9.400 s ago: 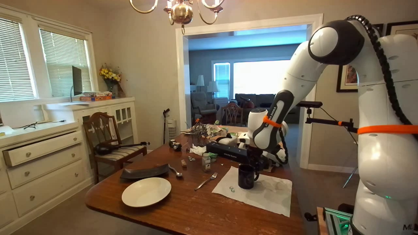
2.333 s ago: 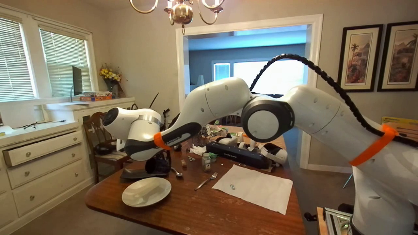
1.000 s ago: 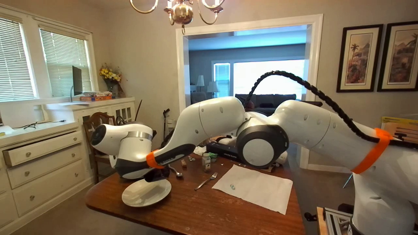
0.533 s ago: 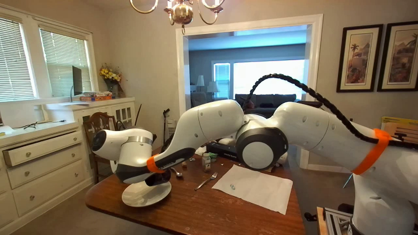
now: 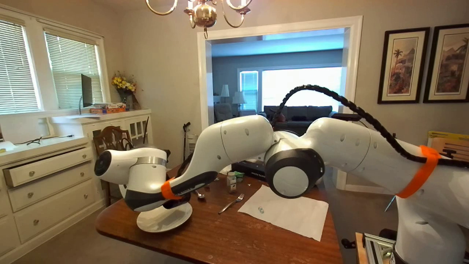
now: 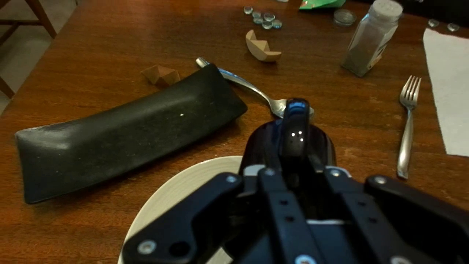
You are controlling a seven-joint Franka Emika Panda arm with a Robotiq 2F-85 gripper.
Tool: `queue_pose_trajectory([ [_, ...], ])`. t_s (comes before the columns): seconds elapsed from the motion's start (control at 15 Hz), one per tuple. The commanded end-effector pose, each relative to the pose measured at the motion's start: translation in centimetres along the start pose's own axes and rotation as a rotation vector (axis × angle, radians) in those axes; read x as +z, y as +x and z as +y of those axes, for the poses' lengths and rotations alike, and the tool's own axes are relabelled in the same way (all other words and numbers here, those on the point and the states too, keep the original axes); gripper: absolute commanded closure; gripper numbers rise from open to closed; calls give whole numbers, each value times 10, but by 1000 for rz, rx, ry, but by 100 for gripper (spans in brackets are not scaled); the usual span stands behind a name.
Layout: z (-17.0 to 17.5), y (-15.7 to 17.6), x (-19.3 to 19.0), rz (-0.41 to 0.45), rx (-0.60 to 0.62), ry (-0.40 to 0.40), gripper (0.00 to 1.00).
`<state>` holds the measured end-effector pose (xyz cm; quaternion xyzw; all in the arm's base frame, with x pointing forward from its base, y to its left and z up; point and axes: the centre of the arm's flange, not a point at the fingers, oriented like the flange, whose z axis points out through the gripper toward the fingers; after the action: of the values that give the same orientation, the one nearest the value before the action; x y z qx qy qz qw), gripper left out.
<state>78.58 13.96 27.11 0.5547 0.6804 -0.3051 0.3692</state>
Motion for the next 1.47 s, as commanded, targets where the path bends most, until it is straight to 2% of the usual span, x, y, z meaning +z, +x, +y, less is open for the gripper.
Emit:
queue_pose_trajectory([
  [0.0,42,1,-27,-144,-102,30,95],
  [0.33,52,26,-38,-231,-249,63,95],
  [1.4,53,71,-14,-293,-449,71,95],
])
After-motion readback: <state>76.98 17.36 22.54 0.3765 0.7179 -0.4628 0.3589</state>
